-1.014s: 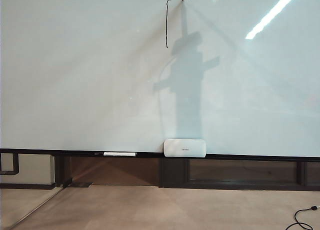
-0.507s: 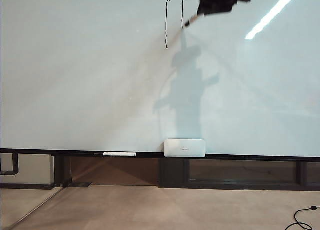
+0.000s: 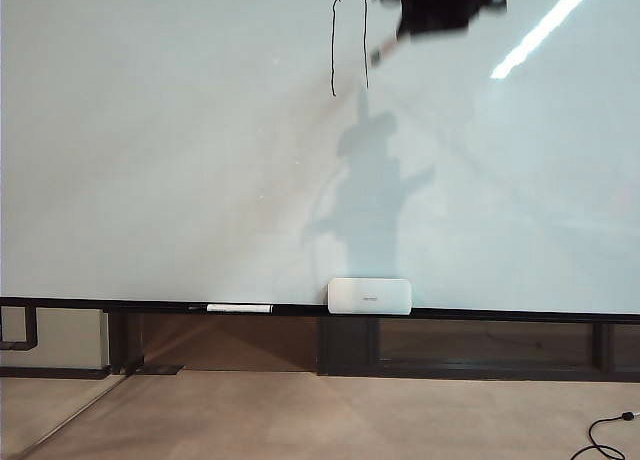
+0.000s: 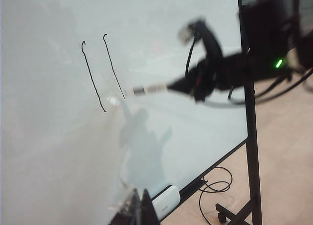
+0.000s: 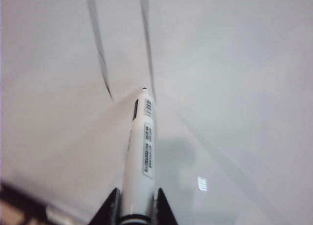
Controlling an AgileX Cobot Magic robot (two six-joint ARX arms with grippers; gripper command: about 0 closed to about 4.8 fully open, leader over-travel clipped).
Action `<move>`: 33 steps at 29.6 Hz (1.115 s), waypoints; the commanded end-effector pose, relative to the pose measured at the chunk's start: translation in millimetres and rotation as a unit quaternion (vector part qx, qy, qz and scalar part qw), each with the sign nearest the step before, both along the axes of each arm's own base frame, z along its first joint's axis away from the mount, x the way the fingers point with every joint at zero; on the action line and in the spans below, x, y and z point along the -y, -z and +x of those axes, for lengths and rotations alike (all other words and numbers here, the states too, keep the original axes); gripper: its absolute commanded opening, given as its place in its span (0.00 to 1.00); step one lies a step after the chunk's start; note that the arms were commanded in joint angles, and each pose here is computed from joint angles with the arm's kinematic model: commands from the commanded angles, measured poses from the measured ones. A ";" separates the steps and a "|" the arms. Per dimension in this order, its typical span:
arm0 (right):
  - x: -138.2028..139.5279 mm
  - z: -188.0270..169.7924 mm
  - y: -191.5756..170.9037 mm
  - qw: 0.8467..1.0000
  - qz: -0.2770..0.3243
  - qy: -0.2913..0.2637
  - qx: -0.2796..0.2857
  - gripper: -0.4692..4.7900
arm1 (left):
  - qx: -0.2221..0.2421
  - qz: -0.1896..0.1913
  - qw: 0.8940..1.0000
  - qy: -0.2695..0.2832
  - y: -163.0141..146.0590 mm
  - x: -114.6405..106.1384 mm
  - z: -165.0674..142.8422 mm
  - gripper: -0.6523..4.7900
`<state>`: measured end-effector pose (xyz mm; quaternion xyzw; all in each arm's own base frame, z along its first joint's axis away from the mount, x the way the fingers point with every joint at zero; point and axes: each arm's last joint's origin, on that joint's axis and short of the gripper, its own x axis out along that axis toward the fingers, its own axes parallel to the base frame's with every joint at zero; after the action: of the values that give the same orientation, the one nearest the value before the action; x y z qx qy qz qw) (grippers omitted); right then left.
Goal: Reach to the right to find the marker pen, pick it up, and write the number 10 on the whiteboard.
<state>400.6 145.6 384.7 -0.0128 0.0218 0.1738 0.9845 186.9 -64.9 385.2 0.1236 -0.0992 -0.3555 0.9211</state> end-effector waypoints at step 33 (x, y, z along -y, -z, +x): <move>6.6 5.6 -61.5 0.994 0.035 0.001 0.105 0.08 | 0.015 -0.013 1.000 0.011 -5.2 0.2 -1.9 0.11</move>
<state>408.0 139.6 441.4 0.0012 -0.0773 0.1716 0.9821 186.6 -65.2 386.6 0.1155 -0.1043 -0.3611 0.9194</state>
